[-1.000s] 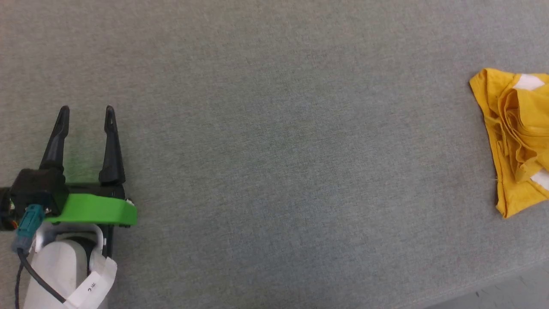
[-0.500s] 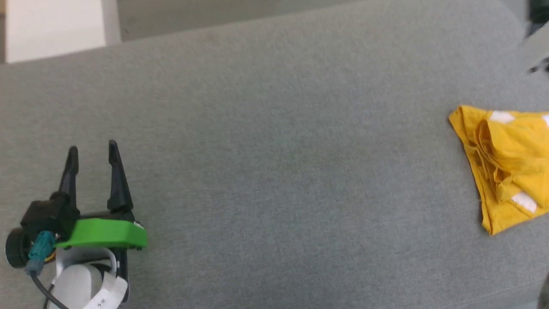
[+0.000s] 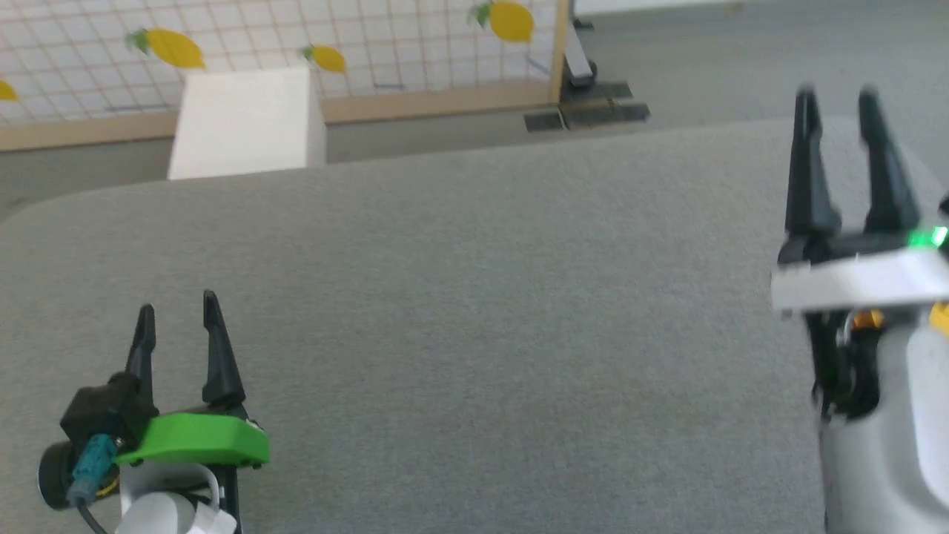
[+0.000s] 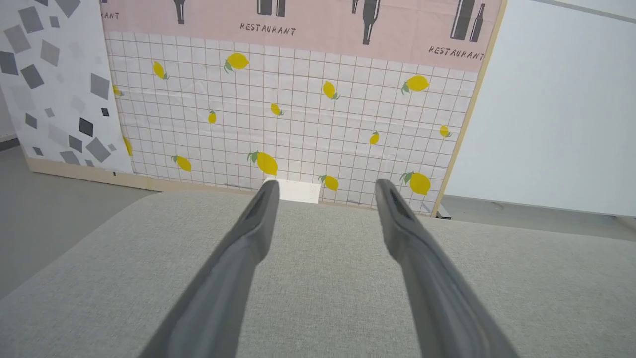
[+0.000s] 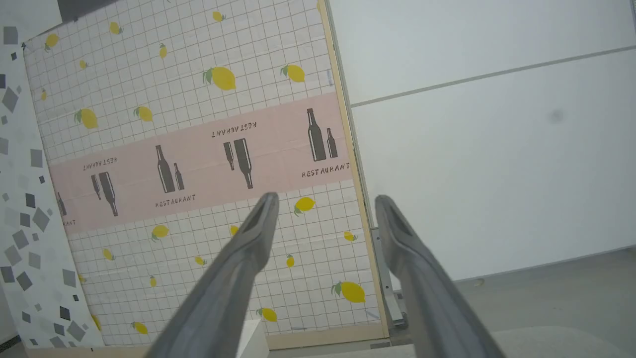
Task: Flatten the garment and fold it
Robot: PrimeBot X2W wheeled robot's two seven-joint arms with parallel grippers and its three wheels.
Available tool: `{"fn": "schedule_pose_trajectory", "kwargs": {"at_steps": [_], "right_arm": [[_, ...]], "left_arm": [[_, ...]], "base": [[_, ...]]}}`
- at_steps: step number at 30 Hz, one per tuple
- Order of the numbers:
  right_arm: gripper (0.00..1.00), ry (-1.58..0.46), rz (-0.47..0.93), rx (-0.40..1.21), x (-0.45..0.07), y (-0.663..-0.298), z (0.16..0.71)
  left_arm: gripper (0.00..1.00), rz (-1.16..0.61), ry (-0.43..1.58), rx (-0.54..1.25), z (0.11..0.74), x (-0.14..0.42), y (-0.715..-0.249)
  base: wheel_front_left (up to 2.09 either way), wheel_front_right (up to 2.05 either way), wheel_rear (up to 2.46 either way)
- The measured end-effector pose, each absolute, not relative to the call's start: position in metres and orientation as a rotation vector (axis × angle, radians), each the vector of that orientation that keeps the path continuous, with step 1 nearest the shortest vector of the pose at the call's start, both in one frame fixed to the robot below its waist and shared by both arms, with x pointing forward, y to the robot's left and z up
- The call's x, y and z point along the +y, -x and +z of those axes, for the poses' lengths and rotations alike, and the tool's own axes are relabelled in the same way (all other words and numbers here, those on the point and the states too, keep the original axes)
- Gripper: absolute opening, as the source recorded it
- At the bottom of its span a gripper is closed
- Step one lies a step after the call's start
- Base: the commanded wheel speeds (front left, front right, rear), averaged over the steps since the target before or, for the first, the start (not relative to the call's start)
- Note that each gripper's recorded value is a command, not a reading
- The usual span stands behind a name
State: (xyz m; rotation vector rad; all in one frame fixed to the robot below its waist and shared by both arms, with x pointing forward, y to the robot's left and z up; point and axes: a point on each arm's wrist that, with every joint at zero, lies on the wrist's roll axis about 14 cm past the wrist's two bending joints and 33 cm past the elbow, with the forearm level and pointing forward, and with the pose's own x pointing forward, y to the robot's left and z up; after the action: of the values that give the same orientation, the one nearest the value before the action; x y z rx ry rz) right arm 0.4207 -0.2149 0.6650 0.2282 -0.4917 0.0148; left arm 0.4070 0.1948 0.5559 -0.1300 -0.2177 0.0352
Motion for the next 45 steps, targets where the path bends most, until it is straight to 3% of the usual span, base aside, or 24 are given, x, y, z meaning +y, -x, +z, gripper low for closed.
{"fn": "schedule_pose_trajectory", "kwargs": {"at_steps": [9, 15, 22, 45], "right_arm": [[1.0, -0.336, 0.041, -0.314, -0.192, -0.395, 0.588], [1.0, -0.214, 0.046, -0.223, -0.186, -0.383, 0.557], [1.0, -0.124, 0.05, -0.152, -0.185, -0.378, 0.538], [1.0, -0.151, 0.035, -0.083, -0.189, -0.376, 0.52]], "left_arm": [[1.0, 0.084, 0.138, -0.225, 0.558, 0.205, -0.376], [1.0, 0.074, 0.136, -0.189, 0.546, 0.199, -0.369], [1.0, 0.056, 0.126, -0.148, 0.533, 0.193, -0.367], [1.0, 0.059, 0.133, -0.089, 0.516, 0.191, -0.368]], "base": [[0.0, 0.0, 0.0], [0.0, 0.0, 0.0], [0.0, 0.0, 0.0], [0.0, 0.0, 0.0]]}}
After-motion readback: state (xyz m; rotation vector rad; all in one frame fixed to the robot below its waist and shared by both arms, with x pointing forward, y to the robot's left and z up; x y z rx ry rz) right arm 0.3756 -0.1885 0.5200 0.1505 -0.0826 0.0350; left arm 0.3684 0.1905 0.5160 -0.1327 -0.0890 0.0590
